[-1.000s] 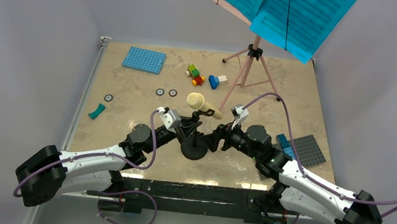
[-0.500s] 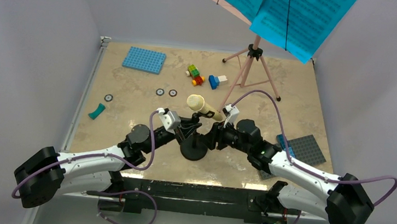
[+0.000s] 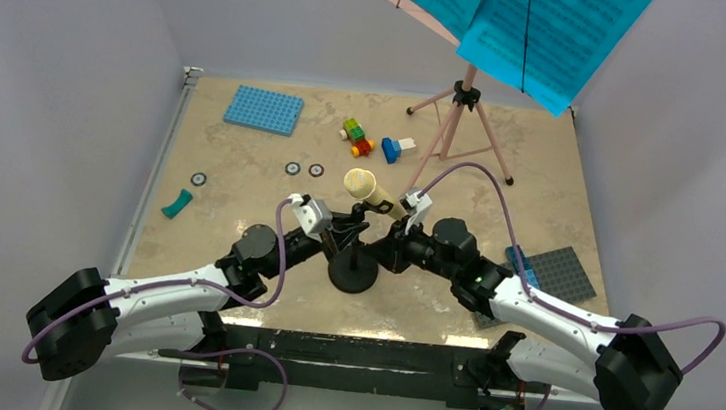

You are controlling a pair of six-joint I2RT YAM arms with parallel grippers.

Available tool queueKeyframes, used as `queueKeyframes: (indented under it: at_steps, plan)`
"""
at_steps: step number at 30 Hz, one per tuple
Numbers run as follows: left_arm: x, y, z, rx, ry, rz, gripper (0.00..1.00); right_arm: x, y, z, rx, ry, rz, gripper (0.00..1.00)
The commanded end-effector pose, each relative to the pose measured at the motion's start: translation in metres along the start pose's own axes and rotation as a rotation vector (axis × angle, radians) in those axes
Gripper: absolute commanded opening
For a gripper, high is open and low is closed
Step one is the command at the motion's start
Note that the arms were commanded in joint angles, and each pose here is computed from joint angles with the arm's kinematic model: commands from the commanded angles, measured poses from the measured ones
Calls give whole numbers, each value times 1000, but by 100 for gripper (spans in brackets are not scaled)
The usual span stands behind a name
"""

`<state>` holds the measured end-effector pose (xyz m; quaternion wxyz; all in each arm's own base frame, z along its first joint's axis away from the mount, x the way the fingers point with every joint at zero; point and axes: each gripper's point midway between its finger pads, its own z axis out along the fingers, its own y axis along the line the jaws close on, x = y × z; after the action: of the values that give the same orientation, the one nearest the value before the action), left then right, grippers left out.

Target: Pack up the instrument practice props

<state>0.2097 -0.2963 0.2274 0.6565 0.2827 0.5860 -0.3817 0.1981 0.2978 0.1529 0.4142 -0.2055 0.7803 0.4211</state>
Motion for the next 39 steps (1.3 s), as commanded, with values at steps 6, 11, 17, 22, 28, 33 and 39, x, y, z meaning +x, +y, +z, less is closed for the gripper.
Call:
queueKeyframes:
  at_steps: [6, 11, 17, 22, 28, 33, 39]
  plan:
    - [38, -8, -4, 22, 155, -72, 0, -27, 12, 2, 18, -200, -324, 0]
    - [44, -6, -4, 6, 166, -87, 0, -31, 4, -4, 134, -252, -562, 0]
    - [50, -3, -7, -15, 169, -93, 0, -34, 2, -13, 263, -278, -831, 0]
    - [56, 0, -8, -27, 182, -95, 0, -23, 10, -9, 329, -260, -1026, 0]
    - [60, -2, -10, -24, 181, -110, 0, -10, 27, 2, 398, -262, -1278, 0]
    - [62, -2, -13, -24, 185, -112, 0, -11, 31, 2, 409, -268, -1304, 0]
    - [61, 0, -13, -31, 177, -104, 0, -23, 35, -3, 428, -286, -1236, 0]
